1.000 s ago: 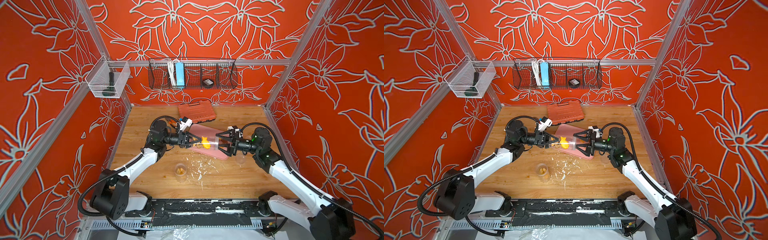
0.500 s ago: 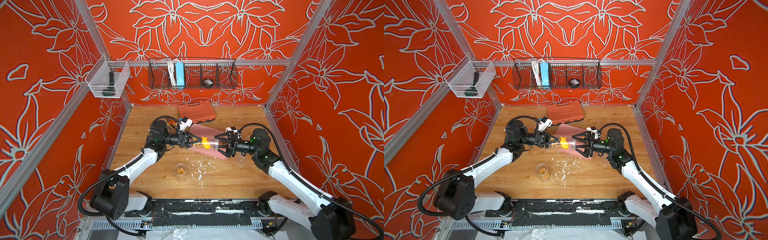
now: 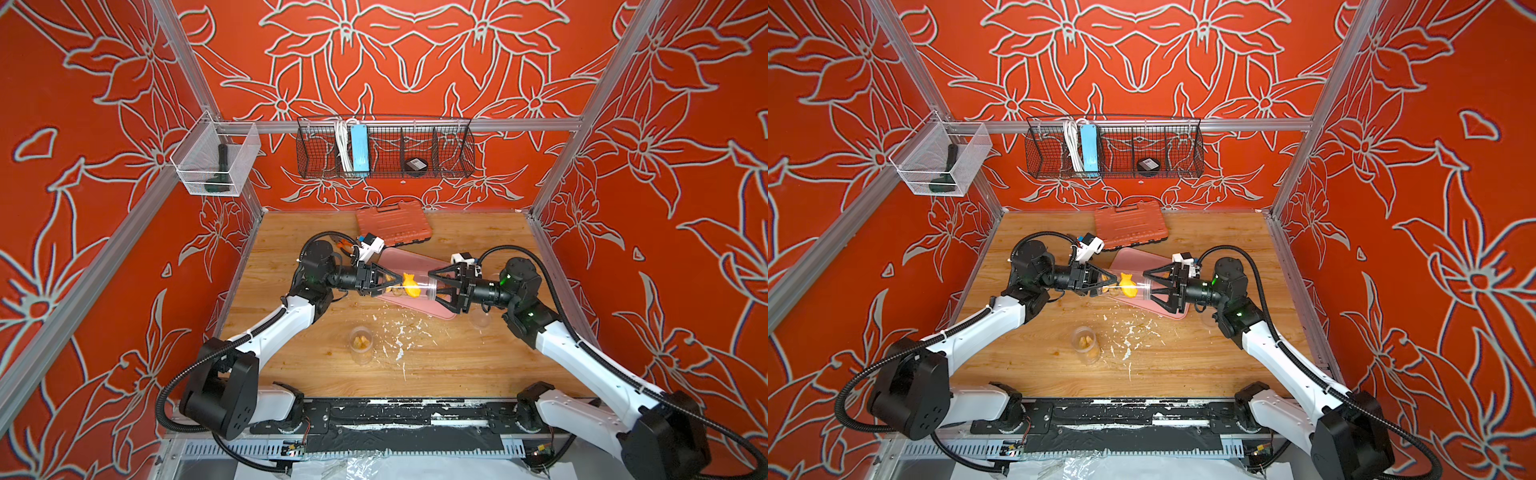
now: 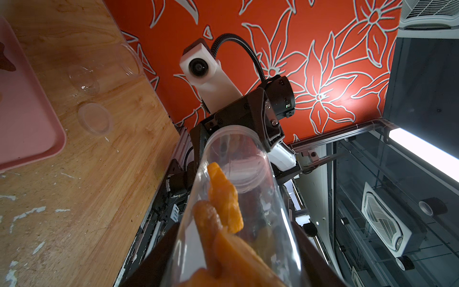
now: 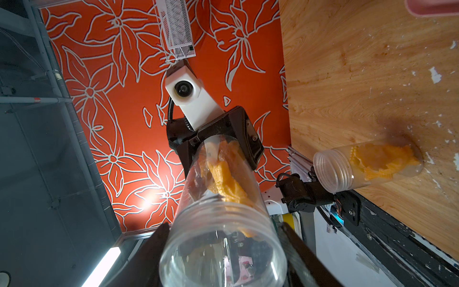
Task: Pour the cookies out of the jar
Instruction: Unscrew the lid from the jar.
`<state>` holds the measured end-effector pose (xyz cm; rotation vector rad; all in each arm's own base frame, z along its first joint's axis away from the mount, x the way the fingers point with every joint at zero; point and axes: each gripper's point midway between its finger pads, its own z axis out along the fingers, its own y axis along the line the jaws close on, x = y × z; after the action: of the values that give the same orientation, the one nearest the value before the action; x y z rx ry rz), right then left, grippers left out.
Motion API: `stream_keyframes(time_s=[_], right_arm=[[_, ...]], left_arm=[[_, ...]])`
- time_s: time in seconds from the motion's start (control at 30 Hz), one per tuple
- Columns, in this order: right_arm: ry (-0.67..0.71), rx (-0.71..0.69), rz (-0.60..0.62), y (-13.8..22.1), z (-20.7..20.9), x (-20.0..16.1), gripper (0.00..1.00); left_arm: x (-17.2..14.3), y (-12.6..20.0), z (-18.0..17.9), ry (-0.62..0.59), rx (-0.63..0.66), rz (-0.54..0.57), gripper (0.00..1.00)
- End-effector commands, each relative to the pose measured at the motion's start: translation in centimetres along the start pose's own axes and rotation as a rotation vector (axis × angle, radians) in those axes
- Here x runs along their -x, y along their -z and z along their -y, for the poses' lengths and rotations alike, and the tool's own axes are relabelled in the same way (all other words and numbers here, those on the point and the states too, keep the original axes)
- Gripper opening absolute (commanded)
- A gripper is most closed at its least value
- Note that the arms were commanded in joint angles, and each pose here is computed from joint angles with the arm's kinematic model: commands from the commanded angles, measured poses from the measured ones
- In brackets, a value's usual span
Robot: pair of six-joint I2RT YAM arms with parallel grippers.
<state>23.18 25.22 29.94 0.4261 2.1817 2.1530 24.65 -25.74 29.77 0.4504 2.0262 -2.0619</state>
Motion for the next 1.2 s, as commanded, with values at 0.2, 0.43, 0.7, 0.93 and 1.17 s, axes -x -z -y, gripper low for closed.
stream_keyframes(time_s=[0.2, 0.43, 0.7, 0.93, 1.17], right_arm=[[0.265, 0.025, -0.022, -0.1, -1.8, 0.4, 0.52], [0.543, 0.003, -0.088, -1.0, -2.2, 1.0, 0.50], [0.826, 0.065, -0.107, -2.4, -3.1, 2.5, 0.44], [1.045, 0.025, -0.137, -2.0, -2.2, 2.0, 0.35], [1.278, 0.013, -0.035, -0.9, -2.1, 2.0, 0.33]], left_arm=[[0.7, -0.1, 1.6, -0.043, -0.031, -0.015, 0.58], [2.2, 0.3, 2.3, -0.056, -0.034, 0.005, 0.57], [3.8, 0.7, 3.3, -0.067, -0.054, 0.019, 0.57], [4.0, 1.0, 3.0, -0.068, -0.048, 0.030, 0.58], [4.2, 1.2, 3.0, -0.067, -0.047, 0.037, 0.58]])
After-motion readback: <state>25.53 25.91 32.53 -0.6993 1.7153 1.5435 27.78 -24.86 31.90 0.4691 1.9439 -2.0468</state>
